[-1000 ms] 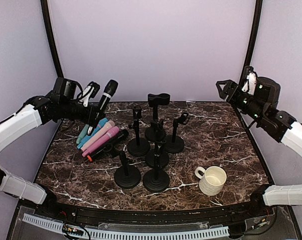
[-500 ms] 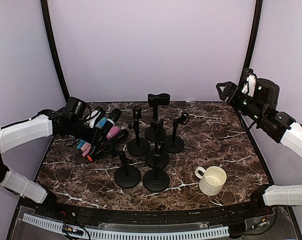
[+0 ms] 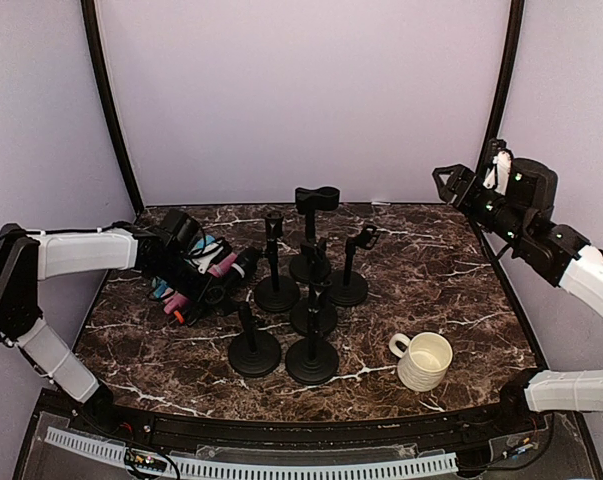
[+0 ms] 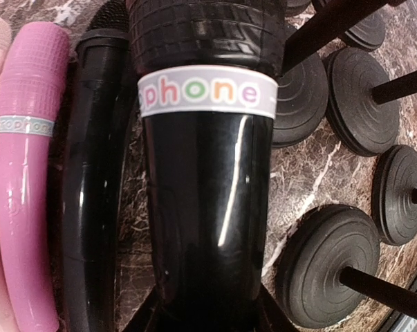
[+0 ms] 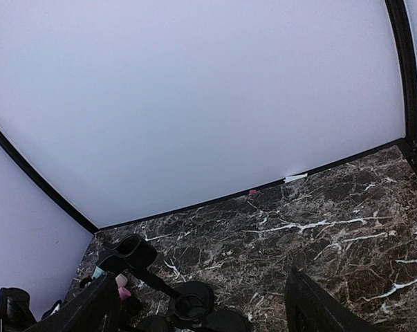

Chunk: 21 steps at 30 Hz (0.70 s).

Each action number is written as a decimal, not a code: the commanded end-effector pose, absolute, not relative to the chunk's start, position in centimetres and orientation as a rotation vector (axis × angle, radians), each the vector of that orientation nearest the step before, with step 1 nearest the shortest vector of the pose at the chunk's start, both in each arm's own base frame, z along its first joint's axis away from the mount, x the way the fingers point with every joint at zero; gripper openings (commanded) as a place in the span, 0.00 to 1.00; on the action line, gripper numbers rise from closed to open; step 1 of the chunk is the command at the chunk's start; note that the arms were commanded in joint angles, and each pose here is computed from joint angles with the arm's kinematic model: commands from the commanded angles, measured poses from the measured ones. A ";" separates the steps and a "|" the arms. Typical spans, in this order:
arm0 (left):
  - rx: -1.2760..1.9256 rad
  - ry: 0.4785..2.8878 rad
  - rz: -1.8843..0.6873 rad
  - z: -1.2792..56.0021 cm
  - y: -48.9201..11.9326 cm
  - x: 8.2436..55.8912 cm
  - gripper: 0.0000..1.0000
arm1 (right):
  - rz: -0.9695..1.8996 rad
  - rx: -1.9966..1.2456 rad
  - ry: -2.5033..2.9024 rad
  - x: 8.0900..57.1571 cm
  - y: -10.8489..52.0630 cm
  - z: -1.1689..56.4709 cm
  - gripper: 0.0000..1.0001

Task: Remove the microphone from the stand
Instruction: Place the microphone at the center of the board.

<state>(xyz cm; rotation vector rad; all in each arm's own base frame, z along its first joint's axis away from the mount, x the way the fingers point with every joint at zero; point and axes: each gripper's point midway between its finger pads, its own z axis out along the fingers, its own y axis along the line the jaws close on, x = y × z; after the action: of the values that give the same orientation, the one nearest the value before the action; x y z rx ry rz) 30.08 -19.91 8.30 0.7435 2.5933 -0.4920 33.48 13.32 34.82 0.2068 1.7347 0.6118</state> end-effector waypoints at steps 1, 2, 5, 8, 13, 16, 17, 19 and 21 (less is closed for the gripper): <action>0.833 2.587 -0.456 8.0 -21.3 30.5 0.07 | 0.630 0.224 1.696 33.5 13.0 35.7 0.83; 0.840 2.590 -0.451 7.8 -21.4 30.4 0.07 | 0.633 0.226 1.692 33.5 13.0 35.8 0.83; 0.847 2.610 -0.432 7.0 -21.6 30.7 0.09 | 0.630 0.230 1.686 33.4 12.8 35.9 0.83; 0.837 2.638 -0.389 6.3 -21.2 31.0 0.10 | 0.626 0.233 1.690 33.3 12.7 35.8 0.83; 0.845 2.673 -0.374 5.1 -21.0 30.9 0.13 | 0.615 0.235 1.697 33.3 12.5 35.6 0.83; 0.848 2.684 -0.365 4.7 -20.9 30.9 0.14 | 0.613 0.237 1.700 33.3 12.4 35.5 0.83; 0.848 2.684 -0.358 4.6 -20.8 30.9 0.14 | 0.613 0.237 1.701 33.3 12.4 35.5 0.83; 0.845 2.689 -0.340 4.4 -20.6 31.0 0.15 | 0.615 0.236 1.701 33.3 12.5 35.5 0.83; 0.833 2.697 -0.313 4.2 -20.3 31.1 0.16 | 0.614 0.238 1.700 33.3 12.4 35.5 0.83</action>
<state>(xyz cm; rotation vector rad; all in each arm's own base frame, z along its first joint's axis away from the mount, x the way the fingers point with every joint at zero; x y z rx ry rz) 30.49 -20.60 3.62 0.8276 2.7104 -0.3625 33.44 12.90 34.99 0.2202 1.7268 0.6098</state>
